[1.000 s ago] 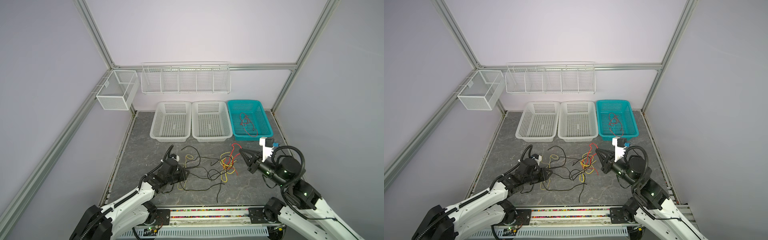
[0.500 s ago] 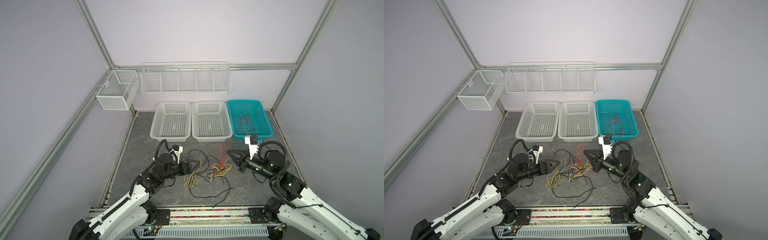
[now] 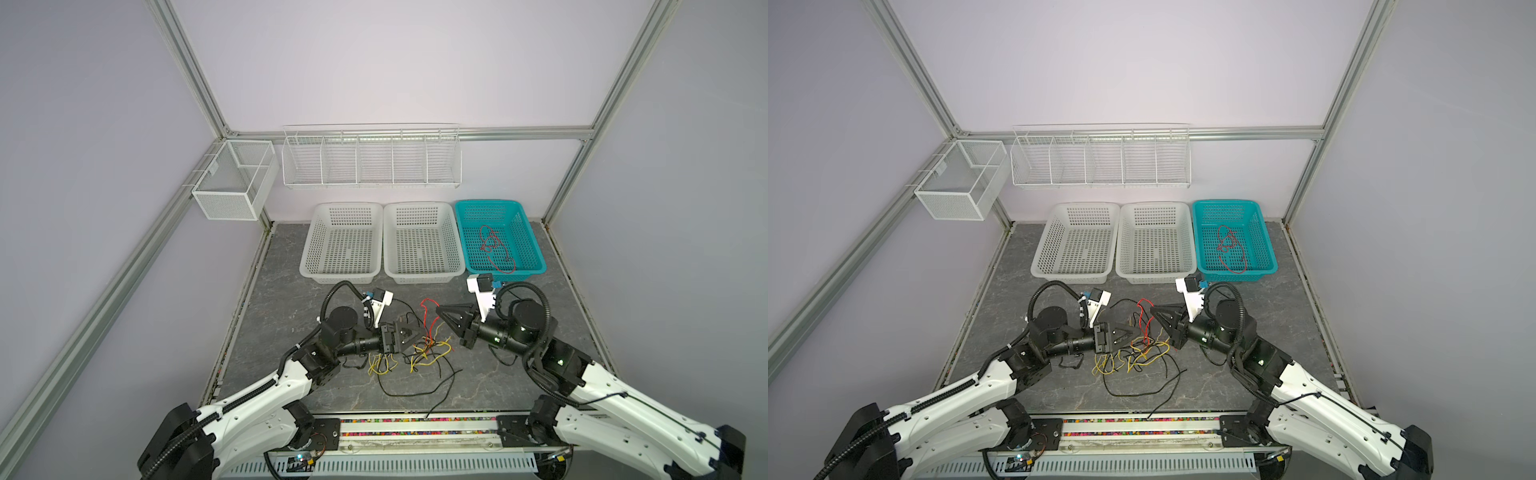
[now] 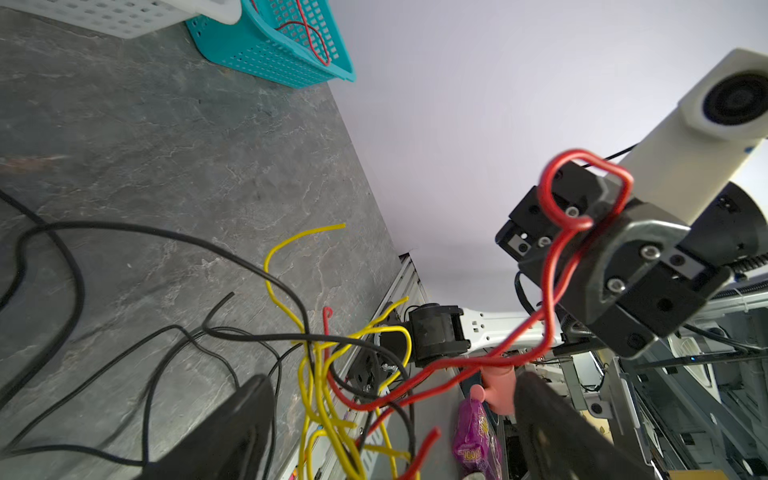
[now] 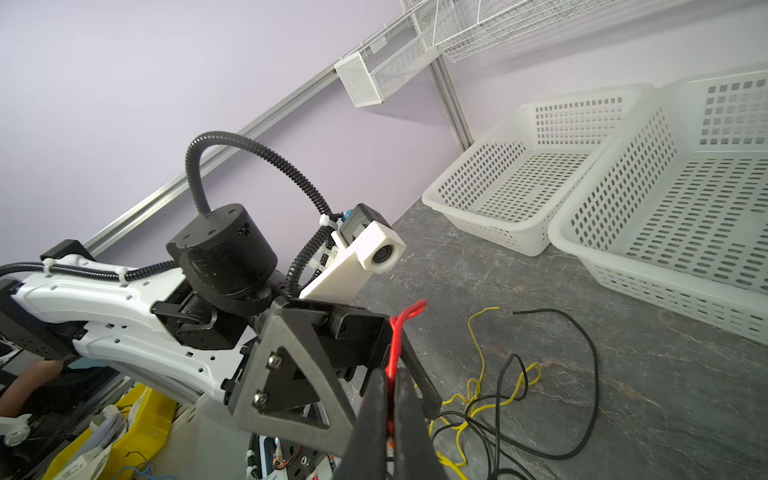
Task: Untangle the cables
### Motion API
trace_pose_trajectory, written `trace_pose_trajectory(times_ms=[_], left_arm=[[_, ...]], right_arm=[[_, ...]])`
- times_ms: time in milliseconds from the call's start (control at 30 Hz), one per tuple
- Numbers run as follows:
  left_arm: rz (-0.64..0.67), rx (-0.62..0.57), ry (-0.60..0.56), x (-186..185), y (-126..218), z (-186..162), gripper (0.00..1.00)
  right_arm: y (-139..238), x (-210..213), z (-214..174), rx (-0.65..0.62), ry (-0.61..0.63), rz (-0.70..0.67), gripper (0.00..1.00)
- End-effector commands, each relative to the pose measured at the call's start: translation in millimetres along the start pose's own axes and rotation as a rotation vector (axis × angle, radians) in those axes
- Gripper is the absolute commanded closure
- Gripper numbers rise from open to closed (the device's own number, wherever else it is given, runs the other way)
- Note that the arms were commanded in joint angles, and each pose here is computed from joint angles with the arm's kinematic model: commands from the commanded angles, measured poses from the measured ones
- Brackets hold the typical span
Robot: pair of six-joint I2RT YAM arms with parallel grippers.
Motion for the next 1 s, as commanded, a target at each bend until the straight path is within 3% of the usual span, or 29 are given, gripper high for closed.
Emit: trace_pose_trajectory(times_ms=[0, 333, 600, 833, 900, 967], left_arm=[[-0.062, 0.022, -0.010, -7, 0, -6, 0.12], [0.013, 0.059, -0.019, 12, 1, -19, 0.33], [0.095, 0.048, -0.050, 20, 4, -15, 0.58], [0.132, 0.029, -0.043, 28, 4, -14, 0.67], [0.137, 0.023, -0.045, 29, 4, -13, 0.66], [0.134, 0.012, -0.046, 27, 5, -12, 0.59]], right_arm=[[4, 9, 24, -0.093, 0.036, 0.006, 0.94], [5, 13, 28, -0.102, 0.028, 0.015, 0.94], [3, 20, 22, -0.084, 0.032, 0.047, 0.94], [4, 25, 19, -0.070, 0.033, 0.067, 0.94], [2, 25, 17, -0.057, 0.033, 0.071, 0.94], [1, 26, 14, -0.043, 0.034, 0.075, 0.94]])
Point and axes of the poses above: each gripper's point midway between its finger pads, its own y axis back along the fingers, its own x axis along the line the jaws close on, z = x × y, the point moved 2 cm from there along y, back along the fingers, and after that the axes turned 1 degree about y, right-handed, at the moved point
